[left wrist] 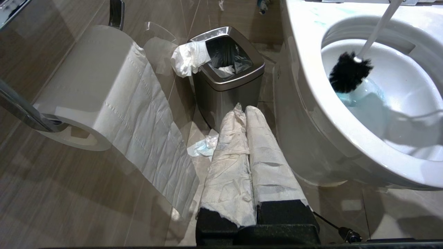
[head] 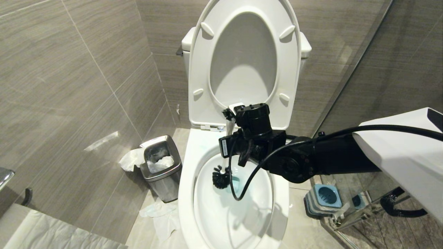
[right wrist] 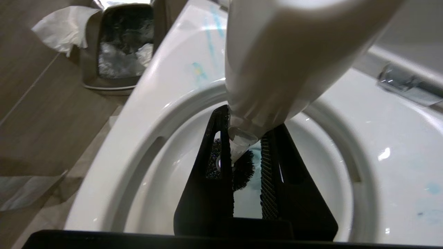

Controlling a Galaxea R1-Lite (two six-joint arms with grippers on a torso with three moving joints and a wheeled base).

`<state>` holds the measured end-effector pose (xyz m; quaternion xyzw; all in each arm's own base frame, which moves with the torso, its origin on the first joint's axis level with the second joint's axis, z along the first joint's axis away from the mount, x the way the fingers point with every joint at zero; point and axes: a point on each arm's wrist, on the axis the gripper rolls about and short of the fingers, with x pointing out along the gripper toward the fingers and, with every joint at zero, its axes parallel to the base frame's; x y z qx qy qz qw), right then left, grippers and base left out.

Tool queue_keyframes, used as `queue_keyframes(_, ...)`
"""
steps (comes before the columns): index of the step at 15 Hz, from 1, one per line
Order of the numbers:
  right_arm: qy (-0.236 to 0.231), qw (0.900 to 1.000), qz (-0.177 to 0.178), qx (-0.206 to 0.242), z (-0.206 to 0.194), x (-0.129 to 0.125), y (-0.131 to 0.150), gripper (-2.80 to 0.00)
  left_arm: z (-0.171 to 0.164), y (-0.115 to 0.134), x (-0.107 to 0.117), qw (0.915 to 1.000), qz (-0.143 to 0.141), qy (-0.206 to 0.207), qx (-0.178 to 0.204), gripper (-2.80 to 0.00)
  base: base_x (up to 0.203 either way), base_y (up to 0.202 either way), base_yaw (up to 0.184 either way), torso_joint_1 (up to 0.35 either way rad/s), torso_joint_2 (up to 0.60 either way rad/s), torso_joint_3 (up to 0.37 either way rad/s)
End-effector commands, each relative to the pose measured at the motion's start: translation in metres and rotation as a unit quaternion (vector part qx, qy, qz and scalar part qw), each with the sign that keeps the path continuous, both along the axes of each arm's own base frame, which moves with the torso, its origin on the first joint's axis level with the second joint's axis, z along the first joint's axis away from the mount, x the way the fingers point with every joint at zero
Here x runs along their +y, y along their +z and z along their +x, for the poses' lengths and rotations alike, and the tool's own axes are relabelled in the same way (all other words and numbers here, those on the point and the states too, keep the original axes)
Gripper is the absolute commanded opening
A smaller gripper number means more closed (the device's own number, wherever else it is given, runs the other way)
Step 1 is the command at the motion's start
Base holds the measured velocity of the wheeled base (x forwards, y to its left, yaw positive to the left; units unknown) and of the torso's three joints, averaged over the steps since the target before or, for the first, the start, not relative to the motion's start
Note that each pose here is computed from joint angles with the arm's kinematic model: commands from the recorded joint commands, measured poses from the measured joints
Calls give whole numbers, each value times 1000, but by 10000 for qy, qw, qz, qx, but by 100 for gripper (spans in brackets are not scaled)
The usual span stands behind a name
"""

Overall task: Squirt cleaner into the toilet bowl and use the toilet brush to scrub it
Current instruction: Scrub the toilet bowl

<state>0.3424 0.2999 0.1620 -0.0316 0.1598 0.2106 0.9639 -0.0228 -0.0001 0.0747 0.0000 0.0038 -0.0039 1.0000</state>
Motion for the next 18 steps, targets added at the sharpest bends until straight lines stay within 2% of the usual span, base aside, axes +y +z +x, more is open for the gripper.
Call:
queue_keyframes(1, 165, 9998, 82, 36, -18, 8, 6, -280, 0, 0, 0, 10000, 0, 1, 8, -280, 0, 0, 0, 0, 0, 0)
queue_keyframes(6, 311, 9992, -87, 216, -54, -11, 12, -280, 0, 0, 0, 10000, 0, 1, 8, -280, 0, 0, 0, 0, 0, 0)
queue_keyframes(11, 257, 9987, -220, 387, -77, -38, 12, -280, 0, 0, 0, 10000, 0, 1, 8, -280, 0, 0, 0, 0, 0, 0)
queue_keyframes(18, -238, 9988, -231, 370, -54, -67, 13, -280, 0, 0, 0, 10000, 0, 1, 8, -280, 0, 0, 0, 0, 0, 0)
